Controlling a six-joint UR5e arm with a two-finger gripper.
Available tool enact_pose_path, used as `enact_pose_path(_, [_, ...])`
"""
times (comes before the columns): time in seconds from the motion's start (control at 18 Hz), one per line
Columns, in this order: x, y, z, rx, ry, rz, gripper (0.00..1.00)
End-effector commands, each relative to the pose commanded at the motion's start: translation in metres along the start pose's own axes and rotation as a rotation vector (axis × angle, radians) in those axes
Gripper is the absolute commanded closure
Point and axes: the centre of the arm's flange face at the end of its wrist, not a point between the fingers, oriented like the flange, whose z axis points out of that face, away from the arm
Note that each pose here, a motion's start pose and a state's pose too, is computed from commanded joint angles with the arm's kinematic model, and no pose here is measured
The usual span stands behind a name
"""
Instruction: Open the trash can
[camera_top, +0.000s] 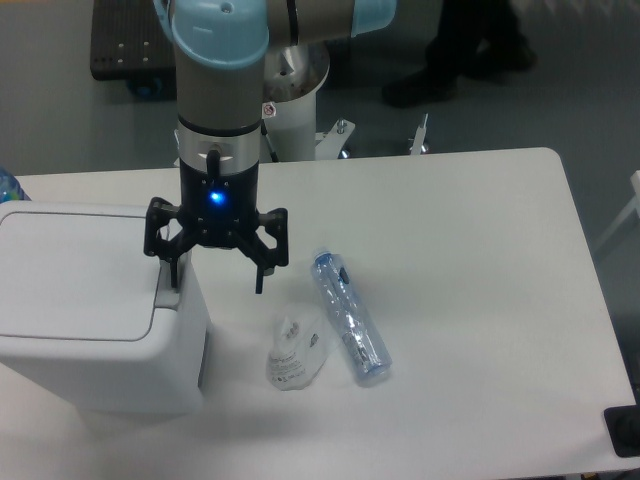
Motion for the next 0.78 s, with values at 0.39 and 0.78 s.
enact_pose_path(0.39, [-0.0005,0.0009,0.0023,-0.005,-0.001,-0.001,0.00])
enact_pose_path(0.78, [-0.0006,0.0018,0.0037,-0.008,0.000,0.000,0.00])
